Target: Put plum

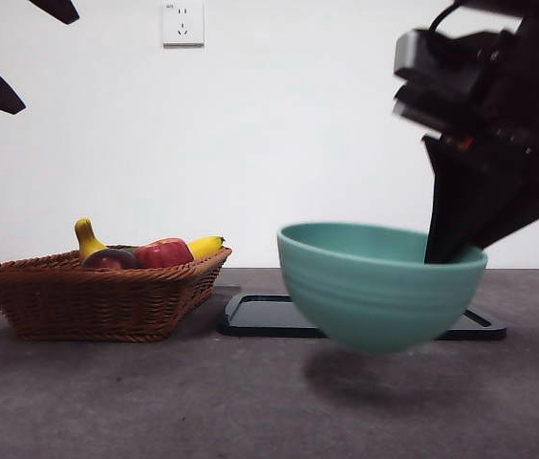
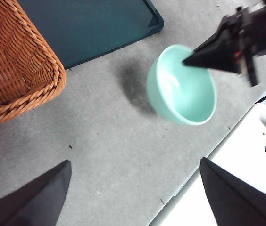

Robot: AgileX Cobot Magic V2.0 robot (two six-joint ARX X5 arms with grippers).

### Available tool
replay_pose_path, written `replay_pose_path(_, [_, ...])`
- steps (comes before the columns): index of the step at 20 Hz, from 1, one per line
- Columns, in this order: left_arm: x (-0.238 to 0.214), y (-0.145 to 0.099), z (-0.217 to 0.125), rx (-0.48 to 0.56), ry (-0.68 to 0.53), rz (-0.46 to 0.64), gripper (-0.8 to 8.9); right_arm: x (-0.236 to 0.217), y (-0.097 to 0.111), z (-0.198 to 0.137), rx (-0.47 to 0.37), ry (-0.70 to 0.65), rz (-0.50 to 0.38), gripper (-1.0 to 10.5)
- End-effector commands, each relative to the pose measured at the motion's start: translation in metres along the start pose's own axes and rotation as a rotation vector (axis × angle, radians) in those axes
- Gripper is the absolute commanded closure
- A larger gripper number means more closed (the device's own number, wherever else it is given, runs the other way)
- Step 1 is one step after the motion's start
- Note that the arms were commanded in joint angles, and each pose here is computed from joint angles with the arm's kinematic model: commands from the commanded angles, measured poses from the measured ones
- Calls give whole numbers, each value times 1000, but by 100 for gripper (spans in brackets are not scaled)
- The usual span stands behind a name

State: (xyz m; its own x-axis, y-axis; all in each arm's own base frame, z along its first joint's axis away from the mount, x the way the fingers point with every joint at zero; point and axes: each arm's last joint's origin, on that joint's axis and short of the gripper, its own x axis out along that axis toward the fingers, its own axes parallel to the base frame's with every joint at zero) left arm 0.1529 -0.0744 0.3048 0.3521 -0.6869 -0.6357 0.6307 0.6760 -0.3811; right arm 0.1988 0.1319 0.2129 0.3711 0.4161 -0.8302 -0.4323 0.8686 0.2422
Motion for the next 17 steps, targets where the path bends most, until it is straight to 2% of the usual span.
replay_pose_path(1, [-2, -2, 5, 24, -15, -9, 378, 12, 3, 1, 4, 20, 2, 940])
replay_pose_path(12, [-2, -2, 5, 24, -14, -9, 378, 29, 3, 0, 2, 65, -2, 930])
replay_pose_path(15, [-2, -2, 5, 24, -14, -9, 378, 29, 3, -1, 3, 74, -5, 770])
replay_pose_path(17, [-2, -2, 5, 23, -14, -9, 378, 29, 3, -1, 4, 76, -5, 734])
